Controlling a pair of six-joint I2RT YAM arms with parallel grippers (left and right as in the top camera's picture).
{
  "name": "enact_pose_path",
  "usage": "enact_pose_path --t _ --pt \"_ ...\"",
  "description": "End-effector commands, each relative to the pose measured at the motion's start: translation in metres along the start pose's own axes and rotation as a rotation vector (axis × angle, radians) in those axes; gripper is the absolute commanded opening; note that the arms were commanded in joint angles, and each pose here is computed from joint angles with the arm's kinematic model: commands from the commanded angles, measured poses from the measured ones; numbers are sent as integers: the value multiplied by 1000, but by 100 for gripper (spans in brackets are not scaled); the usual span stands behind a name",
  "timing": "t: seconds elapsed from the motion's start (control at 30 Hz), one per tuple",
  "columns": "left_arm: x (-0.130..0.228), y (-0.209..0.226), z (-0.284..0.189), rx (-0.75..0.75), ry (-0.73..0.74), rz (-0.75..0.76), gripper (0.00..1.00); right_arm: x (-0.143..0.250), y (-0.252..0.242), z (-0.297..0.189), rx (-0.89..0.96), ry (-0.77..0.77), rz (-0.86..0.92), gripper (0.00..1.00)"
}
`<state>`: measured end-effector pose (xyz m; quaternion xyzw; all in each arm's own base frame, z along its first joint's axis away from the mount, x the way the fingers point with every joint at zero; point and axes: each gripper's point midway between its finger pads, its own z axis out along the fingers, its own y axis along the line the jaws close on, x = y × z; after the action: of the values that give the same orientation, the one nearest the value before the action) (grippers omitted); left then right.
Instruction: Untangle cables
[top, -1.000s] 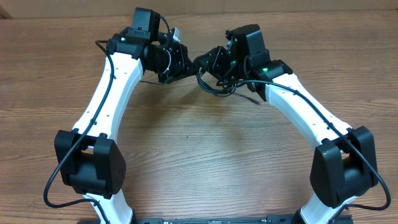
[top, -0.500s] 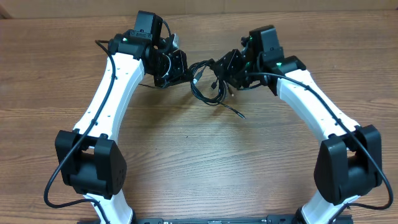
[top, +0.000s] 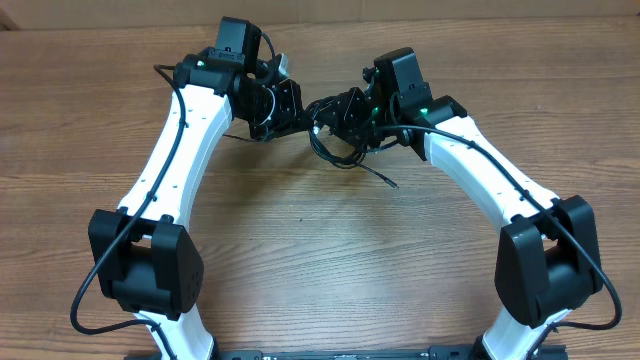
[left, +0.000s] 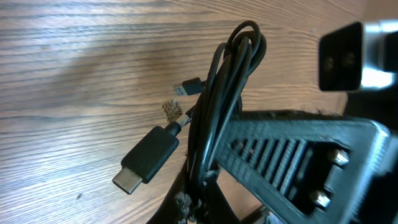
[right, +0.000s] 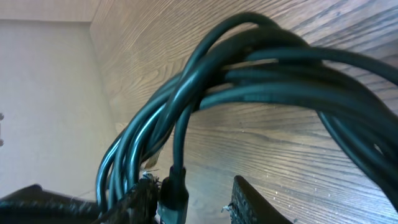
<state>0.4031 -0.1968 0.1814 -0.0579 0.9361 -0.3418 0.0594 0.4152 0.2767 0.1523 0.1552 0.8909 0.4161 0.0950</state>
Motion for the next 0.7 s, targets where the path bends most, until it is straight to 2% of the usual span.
enact_pose_path --t 0.0,0.13,0.17,0.23,0.4,0.57,0.67 --pt "10 -29 -6 131 50 14 4 -5 4 2 7 -39 -2 37" --pt "16 -41 -8 201 87 14 4 -12 -2 2 45 -84 -27 36" --pt "14 -38 -8 192 77 42 4 -17 -7 -2 61 -94 -66 14" --pt "11 -33 -7 160 57 81 4 -17 -4 -7 33 -73 -58 4" --pt "-2 5 1 -77 -24 233 4 -13 19 -47 -55 -53 -101 4" --pt "2 11 3 -93 -6 285 4 -21 20 -95 -15 -152 -142 4" --pt "12 12 3 -85 33 290 4 -29 15 -108 -5 -183 -120 4"
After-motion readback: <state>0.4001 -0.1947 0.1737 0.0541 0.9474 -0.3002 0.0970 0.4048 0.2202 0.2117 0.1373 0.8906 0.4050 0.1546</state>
